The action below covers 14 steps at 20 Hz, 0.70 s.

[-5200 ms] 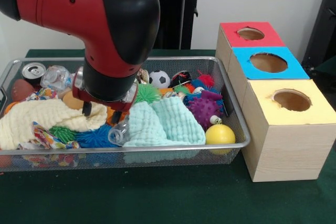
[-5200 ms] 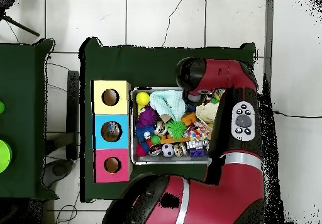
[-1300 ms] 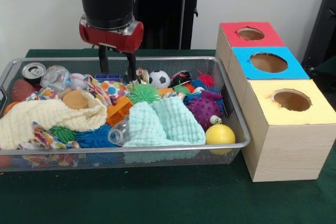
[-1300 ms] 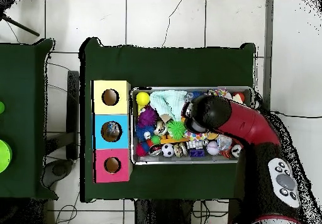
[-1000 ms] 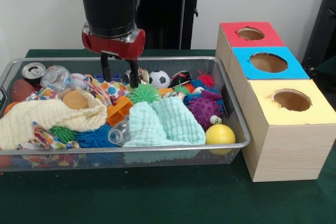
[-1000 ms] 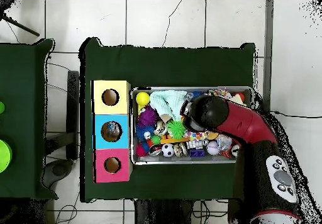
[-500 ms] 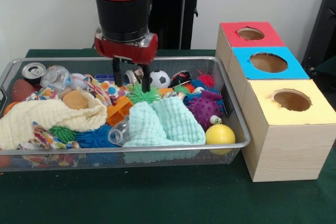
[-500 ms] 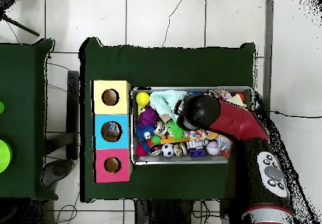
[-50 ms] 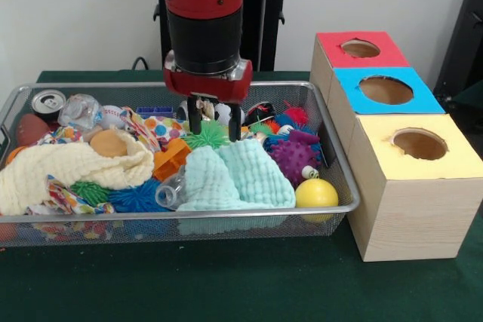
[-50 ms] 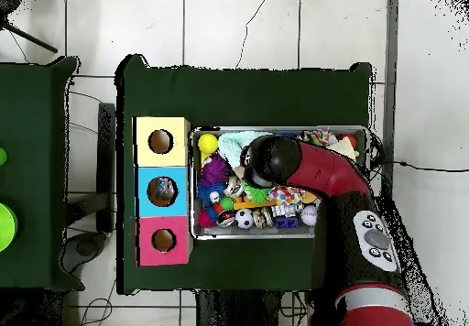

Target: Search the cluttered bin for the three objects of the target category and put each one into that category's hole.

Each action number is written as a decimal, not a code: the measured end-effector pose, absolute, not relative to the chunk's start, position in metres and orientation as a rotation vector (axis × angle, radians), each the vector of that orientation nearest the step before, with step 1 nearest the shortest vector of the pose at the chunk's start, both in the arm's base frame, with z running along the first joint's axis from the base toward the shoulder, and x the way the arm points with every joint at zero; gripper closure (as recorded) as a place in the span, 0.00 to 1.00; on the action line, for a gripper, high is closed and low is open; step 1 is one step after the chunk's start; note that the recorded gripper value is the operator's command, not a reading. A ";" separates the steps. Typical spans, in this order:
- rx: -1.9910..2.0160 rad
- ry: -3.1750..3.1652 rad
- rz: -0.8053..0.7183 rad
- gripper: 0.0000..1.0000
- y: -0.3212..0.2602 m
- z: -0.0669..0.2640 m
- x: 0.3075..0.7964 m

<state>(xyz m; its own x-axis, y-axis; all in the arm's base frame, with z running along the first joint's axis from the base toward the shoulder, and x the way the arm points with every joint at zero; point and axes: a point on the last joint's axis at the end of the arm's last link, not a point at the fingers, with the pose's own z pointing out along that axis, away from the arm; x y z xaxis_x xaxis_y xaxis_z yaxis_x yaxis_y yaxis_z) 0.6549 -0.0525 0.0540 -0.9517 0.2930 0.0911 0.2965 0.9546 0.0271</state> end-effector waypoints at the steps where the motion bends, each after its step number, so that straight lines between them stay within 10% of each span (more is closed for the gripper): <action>1: -0.454 -3.018 -0.067 0.00 -0.051 0.052 0.655; 14: -0.445 -3.007 -0.095 0.00 -0.046 0.025 0.663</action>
<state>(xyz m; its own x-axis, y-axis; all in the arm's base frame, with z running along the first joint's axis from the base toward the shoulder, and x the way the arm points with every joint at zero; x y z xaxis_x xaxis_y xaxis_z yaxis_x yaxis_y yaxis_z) 0.6634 -0.0457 0.0248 -0.9522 0.2856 0.1084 0.2919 0.9553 0.0467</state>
